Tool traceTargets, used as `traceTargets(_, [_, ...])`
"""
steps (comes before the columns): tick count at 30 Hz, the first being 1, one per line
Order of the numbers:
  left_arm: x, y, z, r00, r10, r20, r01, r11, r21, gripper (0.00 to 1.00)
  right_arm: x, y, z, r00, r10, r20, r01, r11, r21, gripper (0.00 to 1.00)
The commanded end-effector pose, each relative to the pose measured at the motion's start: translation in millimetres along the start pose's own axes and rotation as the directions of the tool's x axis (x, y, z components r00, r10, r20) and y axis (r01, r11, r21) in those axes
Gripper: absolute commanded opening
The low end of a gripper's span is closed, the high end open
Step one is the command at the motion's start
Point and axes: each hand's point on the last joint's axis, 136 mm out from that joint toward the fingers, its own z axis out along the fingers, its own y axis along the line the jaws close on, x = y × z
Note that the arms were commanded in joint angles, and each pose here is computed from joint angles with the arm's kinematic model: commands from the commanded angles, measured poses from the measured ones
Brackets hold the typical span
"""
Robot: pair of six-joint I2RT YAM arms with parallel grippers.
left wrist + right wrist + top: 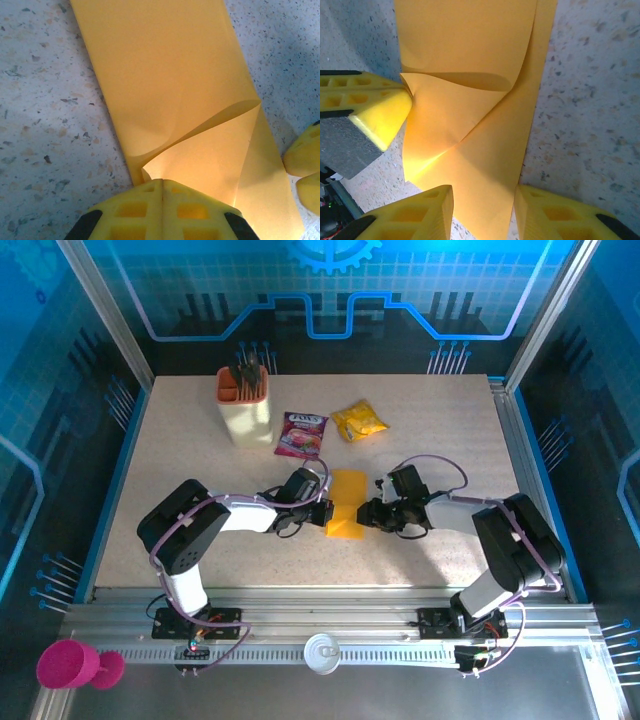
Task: Fold a paper plane with a square sheet of paper (pick it up from the middle)
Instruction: Turn over the paper at the center of the table.
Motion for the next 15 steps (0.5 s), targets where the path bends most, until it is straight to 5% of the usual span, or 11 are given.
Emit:
traceTargets(1, [20, 9, -2, 0.998, -0.016, -0.062, 0.015, 1.0, -0.016, 0.0, 4, 3, 9, 1.0, 0.008, -0.012, -0.008, 1.0, -0.012, 0.38])
traceTargets(15, [21, 8, -1, 0.998, -0.013, -0.066, 0.012, 1.0, -0.013, 0.0, -14, 29, 4, 0.999, -0.024, 0.039, 0.027, 0.997, -0.077, 0.32])
